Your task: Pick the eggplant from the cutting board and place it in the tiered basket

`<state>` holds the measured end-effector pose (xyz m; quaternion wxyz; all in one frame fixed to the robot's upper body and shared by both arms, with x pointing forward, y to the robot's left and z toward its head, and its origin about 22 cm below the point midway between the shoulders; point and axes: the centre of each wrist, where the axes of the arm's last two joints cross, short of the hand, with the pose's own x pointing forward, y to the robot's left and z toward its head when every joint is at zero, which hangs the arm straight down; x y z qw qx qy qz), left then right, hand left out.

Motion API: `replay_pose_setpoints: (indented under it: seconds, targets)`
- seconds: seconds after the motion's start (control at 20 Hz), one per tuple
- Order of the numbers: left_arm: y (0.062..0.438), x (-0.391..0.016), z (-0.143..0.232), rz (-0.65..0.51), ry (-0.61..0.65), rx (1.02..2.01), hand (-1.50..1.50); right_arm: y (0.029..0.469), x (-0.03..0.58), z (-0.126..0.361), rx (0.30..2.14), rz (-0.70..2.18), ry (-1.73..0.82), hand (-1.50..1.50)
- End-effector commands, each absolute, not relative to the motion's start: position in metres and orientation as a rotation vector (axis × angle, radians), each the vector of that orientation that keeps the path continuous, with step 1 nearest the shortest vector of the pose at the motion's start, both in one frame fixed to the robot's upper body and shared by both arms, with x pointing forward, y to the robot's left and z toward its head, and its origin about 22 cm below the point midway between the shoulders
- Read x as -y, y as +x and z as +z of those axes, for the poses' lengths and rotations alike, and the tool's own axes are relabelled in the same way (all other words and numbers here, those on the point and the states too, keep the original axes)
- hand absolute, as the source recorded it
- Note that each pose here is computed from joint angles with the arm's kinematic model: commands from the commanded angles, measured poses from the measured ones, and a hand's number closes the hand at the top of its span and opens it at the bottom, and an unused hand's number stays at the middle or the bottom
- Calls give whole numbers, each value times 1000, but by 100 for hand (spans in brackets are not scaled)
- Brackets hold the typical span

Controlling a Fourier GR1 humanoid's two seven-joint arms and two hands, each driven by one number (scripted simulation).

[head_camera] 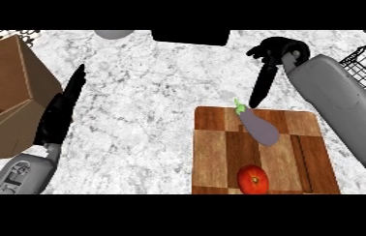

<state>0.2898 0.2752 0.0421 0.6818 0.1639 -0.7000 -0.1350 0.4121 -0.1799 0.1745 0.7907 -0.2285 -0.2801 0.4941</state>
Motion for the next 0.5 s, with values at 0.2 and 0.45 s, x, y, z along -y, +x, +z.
replay_pose_setpoints:
  seconds: [0.2, 0.45]
  targets:
    - [292, -268, 38, -289, 390, 1570, 0, 439, 130, 156, 229, 1188, -590, -150]
    - [292, -280, 43, -274, 386, 1568, 0, 443, 101, 135, 93, 1230, -564, -150]
